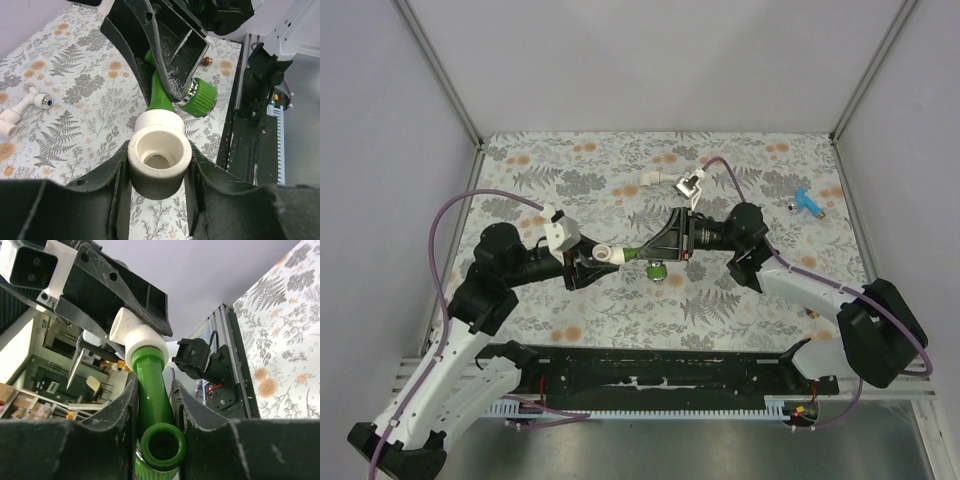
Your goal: Install the water faucets
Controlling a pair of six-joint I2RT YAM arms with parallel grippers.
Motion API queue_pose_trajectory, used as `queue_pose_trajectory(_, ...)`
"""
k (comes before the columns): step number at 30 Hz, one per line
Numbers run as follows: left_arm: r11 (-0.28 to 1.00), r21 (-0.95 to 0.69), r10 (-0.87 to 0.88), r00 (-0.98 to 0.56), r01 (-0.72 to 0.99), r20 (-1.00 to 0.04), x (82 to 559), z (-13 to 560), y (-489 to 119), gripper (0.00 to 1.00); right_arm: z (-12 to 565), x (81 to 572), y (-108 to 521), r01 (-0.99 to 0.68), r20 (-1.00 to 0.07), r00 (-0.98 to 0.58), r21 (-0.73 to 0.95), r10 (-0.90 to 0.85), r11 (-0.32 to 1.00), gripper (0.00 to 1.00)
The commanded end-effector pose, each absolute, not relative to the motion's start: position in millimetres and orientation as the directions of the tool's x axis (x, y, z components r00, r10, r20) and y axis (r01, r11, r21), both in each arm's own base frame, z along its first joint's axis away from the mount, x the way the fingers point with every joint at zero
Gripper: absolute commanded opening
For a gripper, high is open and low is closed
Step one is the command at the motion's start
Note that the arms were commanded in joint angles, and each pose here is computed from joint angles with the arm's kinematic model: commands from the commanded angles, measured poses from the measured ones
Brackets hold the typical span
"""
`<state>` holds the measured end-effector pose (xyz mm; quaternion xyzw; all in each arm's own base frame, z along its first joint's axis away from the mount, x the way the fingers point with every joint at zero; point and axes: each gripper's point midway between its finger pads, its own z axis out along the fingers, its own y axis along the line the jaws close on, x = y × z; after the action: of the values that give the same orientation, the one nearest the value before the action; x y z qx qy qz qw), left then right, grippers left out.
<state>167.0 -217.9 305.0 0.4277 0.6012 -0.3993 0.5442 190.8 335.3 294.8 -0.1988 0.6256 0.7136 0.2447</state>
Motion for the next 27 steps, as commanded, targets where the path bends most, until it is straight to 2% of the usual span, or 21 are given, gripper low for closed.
queue_pose_trajectory(1, 0.323, 0.101, 0.1, 0.073, 0.941, -0.992, 157, 310, -208, 0.02, 292, 222, 327, -0.527, -0.507, -0.83, 0.849, 0.232, -0.03, 0.24)
queue_pose_trajectory(5, 0.361, 0.068, 0.065, 0.048, 0.93, -0.997, 162, 311, -207, 0.02, 301, 228, 321, -0.635, -0.625, -0.731, 0.77, 0.272, 0.062, 0.65)
queue_pose_trajectory(10, 0.453, -0.067, -0.047, -0.052, 0.889, -0.998, 177, 315, -207, 0.02, 306, 236, 297, -0.732, -0.77, -0.55, 0.631, 0.323, 0.257, 0.82)
queue_pose_trajectory(13, 0.464, -0.117, -0.095, -0.081, 0.878, -0.992, 179, 320, -207, 0.02, 304, 234, 285, -0.768, -0.83, -0.461, 0.55, 0.313, 0.328, 0.88)
queue_pose_trajectory(15, 0.46, -0.138, -0.132, -0.086, 0.877, -0.988, 179, 323, -208, 0.02, 303, 231, 282, -0.784, -0.847, -0.436, 0.523, 0.304, 0.335, 0.89)
queue_pose_trajectory(19, 0.443, -0.198, -0.192, -0.123, 0.874, -0.974, 181, 324, -212, 0.02, 309, 218, 291, -0.838, -0.853, -0.399, 0.488, 0.337, 0.243, 0.9)
queue_pose_trajectory(22, 0.42, -0.251, -0.221, -0.17, 0.872, -0.96, 182, 322, -217, 0.02, 309, 205, 302, -0.886, -0.87, -0.368, 0.435, 0.328, 0.16, 0.98)
queue_pose_trajectory(27, 0.395, -0.285, -0.242, -0.2, 0.874, -0.949, 183, 321, -221, 0.02, 296, 198, 317, -0.9, -0.869, -0.381, 0.426, 0.316, 0.088, 0.98)
